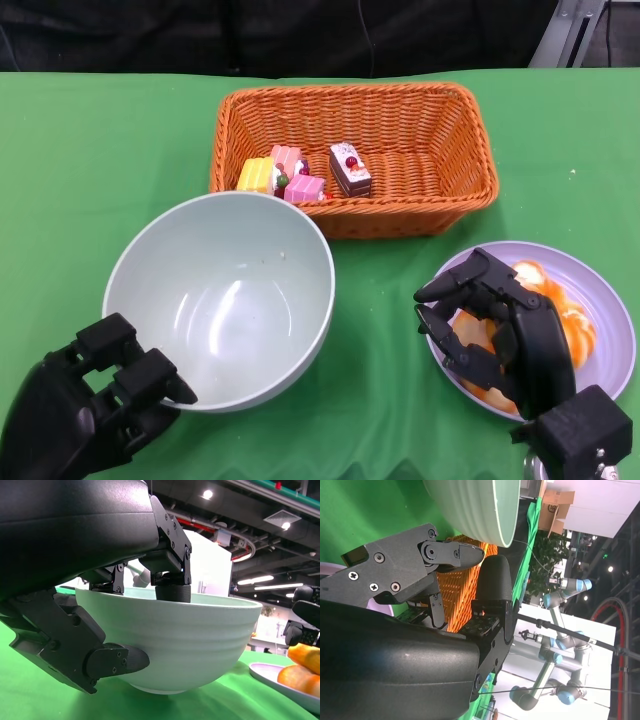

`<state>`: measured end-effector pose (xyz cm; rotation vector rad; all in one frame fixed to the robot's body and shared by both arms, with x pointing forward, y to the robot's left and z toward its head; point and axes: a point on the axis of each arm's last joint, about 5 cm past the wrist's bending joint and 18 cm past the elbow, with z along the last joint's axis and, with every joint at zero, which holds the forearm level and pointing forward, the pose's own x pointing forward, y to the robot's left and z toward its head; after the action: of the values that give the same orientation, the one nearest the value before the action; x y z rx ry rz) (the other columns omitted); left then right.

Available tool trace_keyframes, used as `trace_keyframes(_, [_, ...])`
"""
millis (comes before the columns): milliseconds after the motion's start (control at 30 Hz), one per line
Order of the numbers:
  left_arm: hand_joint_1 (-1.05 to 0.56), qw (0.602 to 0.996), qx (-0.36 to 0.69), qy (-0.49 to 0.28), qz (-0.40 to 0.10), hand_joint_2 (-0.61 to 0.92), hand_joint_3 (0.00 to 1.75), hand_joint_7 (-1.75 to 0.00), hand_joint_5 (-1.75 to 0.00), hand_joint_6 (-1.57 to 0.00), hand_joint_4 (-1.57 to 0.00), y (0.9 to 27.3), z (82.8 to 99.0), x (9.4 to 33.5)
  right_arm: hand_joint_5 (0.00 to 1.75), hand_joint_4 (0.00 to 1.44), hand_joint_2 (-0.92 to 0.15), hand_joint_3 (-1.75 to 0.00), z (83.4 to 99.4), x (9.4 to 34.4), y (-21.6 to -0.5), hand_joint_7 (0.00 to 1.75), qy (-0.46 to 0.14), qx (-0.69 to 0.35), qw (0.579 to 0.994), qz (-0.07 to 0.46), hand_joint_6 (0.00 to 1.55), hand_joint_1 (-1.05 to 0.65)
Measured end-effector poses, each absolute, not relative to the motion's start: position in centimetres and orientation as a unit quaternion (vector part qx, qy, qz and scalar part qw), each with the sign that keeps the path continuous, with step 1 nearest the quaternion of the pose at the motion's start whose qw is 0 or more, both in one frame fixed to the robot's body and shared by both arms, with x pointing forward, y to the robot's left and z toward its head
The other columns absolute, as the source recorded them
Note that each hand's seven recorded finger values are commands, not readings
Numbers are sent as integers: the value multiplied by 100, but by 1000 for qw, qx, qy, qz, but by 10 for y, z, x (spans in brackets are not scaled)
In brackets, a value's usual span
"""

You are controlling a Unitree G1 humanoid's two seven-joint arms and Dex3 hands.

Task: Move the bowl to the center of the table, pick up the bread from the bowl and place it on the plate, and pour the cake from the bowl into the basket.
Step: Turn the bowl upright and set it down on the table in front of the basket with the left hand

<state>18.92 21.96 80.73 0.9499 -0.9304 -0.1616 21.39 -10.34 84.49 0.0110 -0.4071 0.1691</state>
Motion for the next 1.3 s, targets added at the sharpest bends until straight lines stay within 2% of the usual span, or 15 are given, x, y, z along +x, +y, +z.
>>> trace_keyframes(100, [-3, 783, 448, -423, -83, 72, 70, -157, -158, -56, -65, 220, 804, 186, 148, 66, -79, -42, 844, 212, -104, 125, -199, 5, 976, 83, 62, -16])
trace_keyframes(200, [-1, 783, 452, -417, -92, 74, 66, -147, -160, -62, -64, 220, 801, 184, 148, 66, -80, -41, 845, 211, -105, 125, -201, 6, 976, 82, 62, -15])
trace_keyframes(400, [0, 785, 458, -406, -97, 73, 62, -158, -166, -56, -59, 221, 798, 181, 148, 65, -82, -38, 844, 211, -105, 125, -198, 7, 977, 84, 62, -15])
trace_keyframes(500, [-2, 784, 461, -402, -106, 80, 50, -161, -170, -53, -56, 221, 797, 181, 148, 66, -82, -36, 844, 211, -105, 125, -198, 8, 977, 84, 62, -15])
trace_keyframes(600, [-2, 781, 465, -401, -111, 83, 44, -166, -174, -49, -54, 220, 798, 183, 147, 67, -82, -36, 844, 211, -105, 125, -198, 6, 977, 84, 63, -16])
trace_keyframes(767, [-1, 779, 471, -394, -123, 84, 41, -165, -175, -47, -52, 221, 796, 182, 147, 67, -83, -35, 845, 211, -105, 126, -198, 6, 977, 83, 62, -16])
trace_keyframes(833, [-2, 781, 471, -390, -126, 87, 37, -137, -164, -59, -55, 221, 795, 181, 147, 67, -83, -35, 845, 211, -105, 126, -197, 6, 977, 83, 62, -16])
trace_keyframes(867, [-4, 782, 471, -388, -126, 89, 32, -118, -149, -65, -60, 220, 794, 181, 147, 67, -82, -35, 845, 211, -105, 126, -197, 6, 977, 83, 62, -16])
trace_keyframes(900, [-8, 783, 470, -387, -126, 91, 23, -87, -126, -77, -66, 220, 794, 181, 147, 67, -82, -35, 845, 211, -105, 126, -197, 5, 977, 83, 62, -16])
trace_keyframes(967, [-16, 784, 468, -387, -124, 92, 14, -50, -105, -88, -69, 220, 794, 181, 147, 67, -82, -35, 845, 211, -104, 127, -197, 4, 977, 82, 62, -17])
trace_keyframes(1033, [-22, 785, 466, -389, -123, 92, 13, -33, -96, -88, -64, 219, 795, 182, 147, 67, -82, -35, 845, 211, -104, 127, -197, 3, 977, 81, 62, -17])
trace_keyframes(1100, [-29, 788, 458, -394, -123, 92, 14, -14, -78, -86, -60, 217, 796, 183, 148, 67, -83, -34, 845, 211, -104, 127, -197, 2, 977, 81, 61, -18])
trace_keyframes(1133, [-30, 789, 452, -398, -123, 92, 14, -10, -75, -86, -59, 216, 797, 184, 148, 67, -83, -34, 845, 211, -104, 127, -197, 2, 977, 82, 61, -18])
trace_keyframes(1167, [-38, 791, 445, -401, -122, 92, 18, -5, -57, -82, -60, 214, 798, 185, 148, 68, -82, -34, 845, 211, -104, 127, -197, 2, 977, 82, 62, -18])
trace_keyframes(1300, [-56, 805, 412, -413, -110, 92, 20, 0, -19, -69, -59, 210, 803, 187, 148, 68, -83, -34, 845, 211, -104, 127, -197, 2, 977, 82, 62, -18])
